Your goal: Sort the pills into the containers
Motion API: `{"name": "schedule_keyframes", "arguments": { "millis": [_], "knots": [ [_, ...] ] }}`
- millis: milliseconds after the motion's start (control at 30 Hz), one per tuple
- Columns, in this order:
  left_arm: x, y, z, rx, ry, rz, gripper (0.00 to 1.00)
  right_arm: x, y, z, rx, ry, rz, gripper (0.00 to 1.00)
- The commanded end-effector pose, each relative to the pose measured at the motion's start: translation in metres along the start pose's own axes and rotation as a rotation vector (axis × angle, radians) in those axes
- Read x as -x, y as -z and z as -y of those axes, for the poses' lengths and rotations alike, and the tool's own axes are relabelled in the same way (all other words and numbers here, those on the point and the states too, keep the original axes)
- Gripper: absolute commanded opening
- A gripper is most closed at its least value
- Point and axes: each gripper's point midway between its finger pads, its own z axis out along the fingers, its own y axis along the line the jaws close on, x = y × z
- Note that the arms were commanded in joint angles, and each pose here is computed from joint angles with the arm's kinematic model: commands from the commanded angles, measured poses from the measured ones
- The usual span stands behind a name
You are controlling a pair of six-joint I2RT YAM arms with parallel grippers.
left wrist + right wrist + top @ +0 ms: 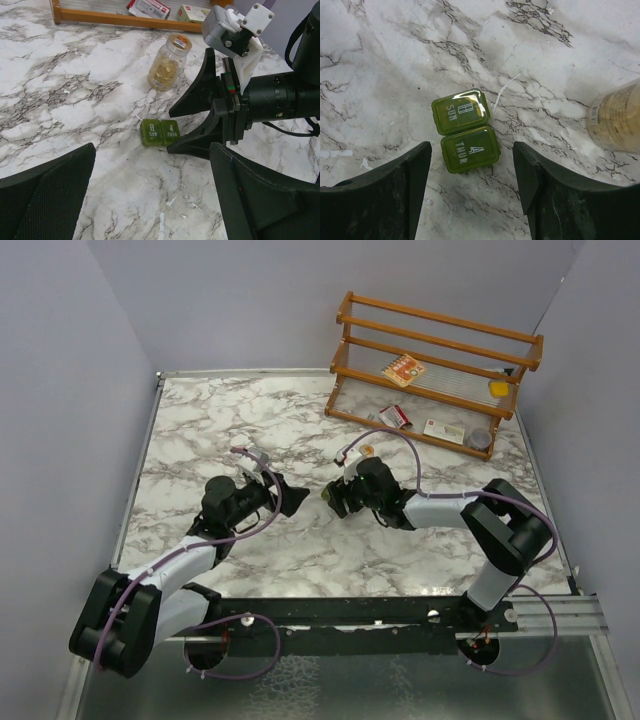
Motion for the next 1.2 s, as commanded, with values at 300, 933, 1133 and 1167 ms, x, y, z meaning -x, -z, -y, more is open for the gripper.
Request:
{"name": "schedule_keyframes", "arguments": {
  "millis": [300,933,1133,1167],
  "knots": [
    [0.006,0.005,-0.011,0.031,0.031,0.036,0.97,-0.001,-0.006,0.009,-0.053,0.013,0.003,0.65],
    [0.003,0.005,-0.016,0.041,0.049,0.028,0.95,-0.001,-0.011,0.007,-0.041,0.029,-0.01,0.61],
    [0.003,0.004,-0.017,0.043,0.053,0.028,0.95,0.0,-0.013,0.006,-0.035,0.033,-0.015,0.61],
    [0.003,0.004,-0.017,0.043,0.053,0.028,0.95,0.0,-0.013,0.006,-0.033,0.033,-0.014,0.59]
  ]
}}
